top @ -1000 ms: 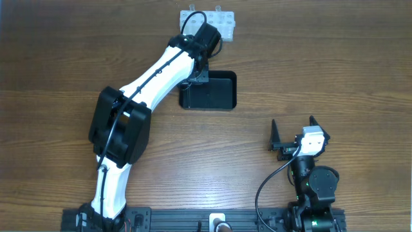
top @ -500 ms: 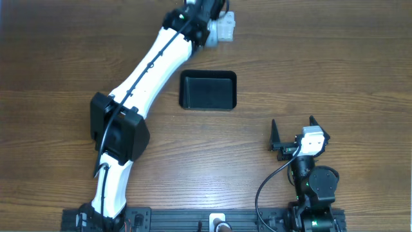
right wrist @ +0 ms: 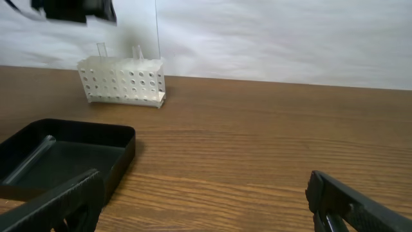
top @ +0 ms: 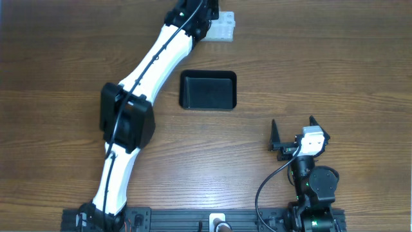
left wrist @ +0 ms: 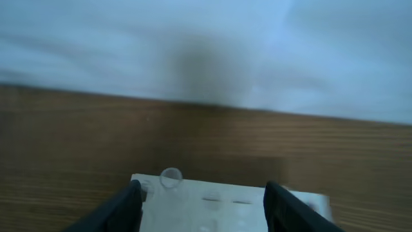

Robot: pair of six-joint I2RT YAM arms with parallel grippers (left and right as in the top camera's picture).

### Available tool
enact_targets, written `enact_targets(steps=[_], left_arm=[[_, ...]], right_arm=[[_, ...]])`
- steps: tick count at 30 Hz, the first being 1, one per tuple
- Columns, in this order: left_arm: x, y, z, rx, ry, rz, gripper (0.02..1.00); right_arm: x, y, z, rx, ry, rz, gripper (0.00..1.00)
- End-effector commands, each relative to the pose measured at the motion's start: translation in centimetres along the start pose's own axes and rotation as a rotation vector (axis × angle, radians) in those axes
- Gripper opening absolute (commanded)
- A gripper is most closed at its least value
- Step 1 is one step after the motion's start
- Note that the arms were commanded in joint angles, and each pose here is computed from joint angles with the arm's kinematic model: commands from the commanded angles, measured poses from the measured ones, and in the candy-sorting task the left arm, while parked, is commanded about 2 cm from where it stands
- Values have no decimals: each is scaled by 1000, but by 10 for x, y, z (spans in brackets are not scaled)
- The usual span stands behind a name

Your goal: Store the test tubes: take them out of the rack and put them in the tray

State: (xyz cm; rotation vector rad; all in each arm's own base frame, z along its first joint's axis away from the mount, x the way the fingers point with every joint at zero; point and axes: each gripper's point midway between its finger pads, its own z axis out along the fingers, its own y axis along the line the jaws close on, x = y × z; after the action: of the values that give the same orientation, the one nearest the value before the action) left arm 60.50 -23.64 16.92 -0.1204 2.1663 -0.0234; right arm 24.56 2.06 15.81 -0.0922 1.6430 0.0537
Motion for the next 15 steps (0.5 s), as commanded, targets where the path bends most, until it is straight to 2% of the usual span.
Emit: enact_targets(steps=[1, 15], left_arm=[[20, 14, 29, -25, 34, -2, 614], [38, 15, 54, 17, 61, -34, 551]], right_arm=[[1, 1, 0, -2, -3, 7, 991], [1, 1, 0, -2, -3, 7, 991]])
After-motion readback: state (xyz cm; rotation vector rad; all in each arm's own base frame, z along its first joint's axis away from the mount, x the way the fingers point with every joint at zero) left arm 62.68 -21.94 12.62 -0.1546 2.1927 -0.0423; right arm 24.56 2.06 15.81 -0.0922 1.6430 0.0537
